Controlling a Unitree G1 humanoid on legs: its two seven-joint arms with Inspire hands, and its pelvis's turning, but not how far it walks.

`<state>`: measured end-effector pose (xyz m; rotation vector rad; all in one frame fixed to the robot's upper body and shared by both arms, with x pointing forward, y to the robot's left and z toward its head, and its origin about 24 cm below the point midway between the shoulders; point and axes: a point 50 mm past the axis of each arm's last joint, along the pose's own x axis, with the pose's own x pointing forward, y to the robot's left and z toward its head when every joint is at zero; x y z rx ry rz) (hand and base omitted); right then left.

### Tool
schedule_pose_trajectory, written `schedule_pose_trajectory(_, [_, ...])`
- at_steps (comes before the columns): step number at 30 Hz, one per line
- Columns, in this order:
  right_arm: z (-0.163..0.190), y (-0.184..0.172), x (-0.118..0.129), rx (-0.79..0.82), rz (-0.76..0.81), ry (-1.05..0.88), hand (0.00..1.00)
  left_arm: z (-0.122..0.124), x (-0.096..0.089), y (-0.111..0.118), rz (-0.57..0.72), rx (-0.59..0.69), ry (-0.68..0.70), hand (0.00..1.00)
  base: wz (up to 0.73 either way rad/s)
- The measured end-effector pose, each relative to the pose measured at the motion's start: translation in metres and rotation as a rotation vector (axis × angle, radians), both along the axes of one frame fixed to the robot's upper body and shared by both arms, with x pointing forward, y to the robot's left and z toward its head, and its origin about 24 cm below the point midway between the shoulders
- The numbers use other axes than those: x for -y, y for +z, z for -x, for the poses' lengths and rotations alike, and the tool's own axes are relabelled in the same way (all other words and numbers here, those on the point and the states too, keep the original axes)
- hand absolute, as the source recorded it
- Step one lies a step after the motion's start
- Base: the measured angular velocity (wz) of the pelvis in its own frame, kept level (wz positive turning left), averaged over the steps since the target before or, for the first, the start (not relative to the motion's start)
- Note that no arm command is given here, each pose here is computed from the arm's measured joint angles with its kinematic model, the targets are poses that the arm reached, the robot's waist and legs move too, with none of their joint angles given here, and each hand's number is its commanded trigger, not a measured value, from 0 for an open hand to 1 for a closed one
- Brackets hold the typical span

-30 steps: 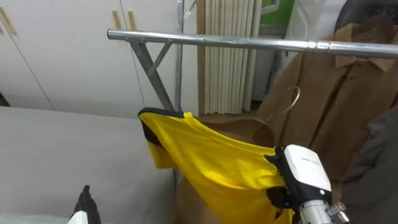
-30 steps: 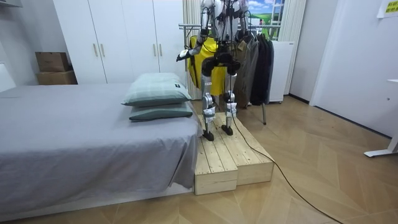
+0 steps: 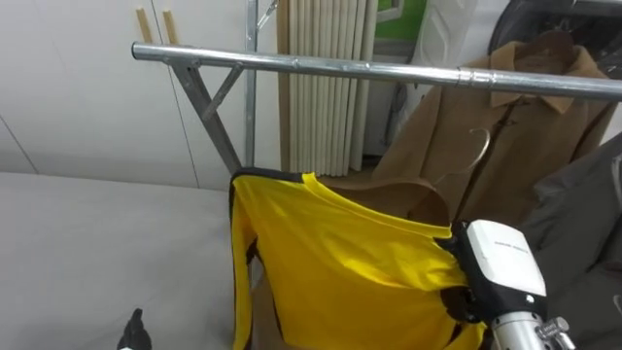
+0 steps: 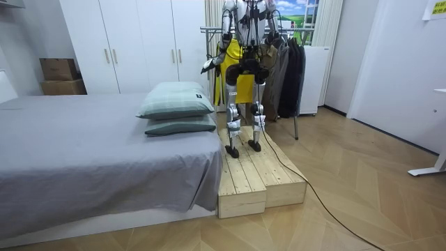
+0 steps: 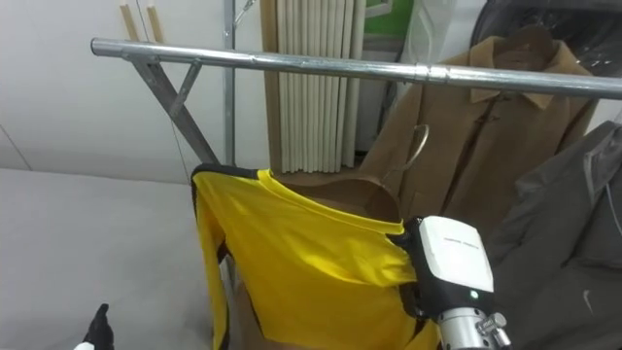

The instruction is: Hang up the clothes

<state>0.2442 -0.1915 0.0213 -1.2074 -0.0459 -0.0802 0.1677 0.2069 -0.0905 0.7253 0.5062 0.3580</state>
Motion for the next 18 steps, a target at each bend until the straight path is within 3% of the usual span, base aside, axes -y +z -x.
schedule_pose_trajectory(7, [-0.016,0.02,0.005,0.087,0.013,-0.012,1.0,0.021,-0.002,-0.016,-0.005,-0.112,-0.023,0.0,-0.07])
schedule_pose_trajectory(18, [-0.031,0.045,0.015,0.182,0.071,-0.006,1.0,0.029,-0.011,-0.02,-0.036,-0.155,-0.037,0.0,0.0])
